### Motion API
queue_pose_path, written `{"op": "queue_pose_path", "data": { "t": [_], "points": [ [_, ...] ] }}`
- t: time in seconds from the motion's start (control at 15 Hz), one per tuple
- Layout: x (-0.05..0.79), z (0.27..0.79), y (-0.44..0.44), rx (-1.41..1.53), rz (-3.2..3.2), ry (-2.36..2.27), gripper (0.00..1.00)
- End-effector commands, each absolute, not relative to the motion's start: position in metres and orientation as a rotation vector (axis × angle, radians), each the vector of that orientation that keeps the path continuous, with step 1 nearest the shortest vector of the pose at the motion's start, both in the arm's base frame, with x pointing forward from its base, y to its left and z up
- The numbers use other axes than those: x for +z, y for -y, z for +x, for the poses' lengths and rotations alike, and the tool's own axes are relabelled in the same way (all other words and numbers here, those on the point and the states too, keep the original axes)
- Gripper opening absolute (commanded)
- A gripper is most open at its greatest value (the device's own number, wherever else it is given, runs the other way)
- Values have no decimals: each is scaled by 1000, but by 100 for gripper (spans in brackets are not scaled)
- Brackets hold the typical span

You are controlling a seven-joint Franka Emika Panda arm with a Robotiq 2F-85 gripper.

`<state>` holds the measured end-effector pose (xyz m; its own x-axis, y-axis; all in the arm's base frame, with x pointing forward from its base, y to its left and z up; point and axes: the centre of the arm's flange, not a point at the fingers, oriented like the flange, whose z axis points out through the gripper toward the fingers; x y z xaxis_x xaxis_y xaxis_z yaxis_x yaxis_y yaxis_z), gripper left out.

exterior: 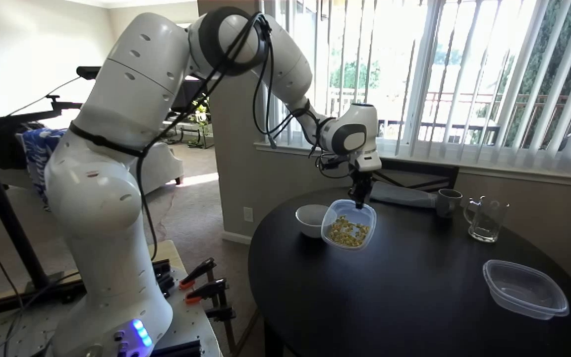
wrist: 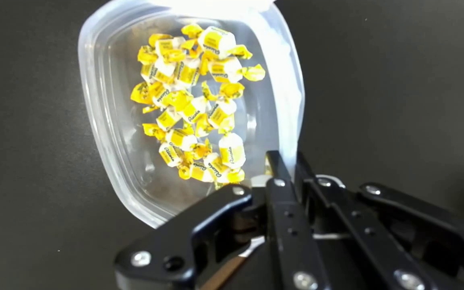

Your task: Pour the lunchbox's contents into the bowl

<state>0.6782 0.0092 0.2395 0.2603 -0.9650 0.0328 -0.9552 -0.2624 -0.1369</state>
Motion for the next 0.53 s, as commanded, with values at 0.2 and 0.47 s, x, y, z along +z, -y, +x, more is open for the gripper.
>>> {"op": "queue_pose_path", "data": {
  "t": [0.2, 0.47],
  "points": [
    [256, 630, -46, 46, -2572, -1746, 5],
    [270, 606, -71, 57, -2602, -1626, 5]
  ]
}}
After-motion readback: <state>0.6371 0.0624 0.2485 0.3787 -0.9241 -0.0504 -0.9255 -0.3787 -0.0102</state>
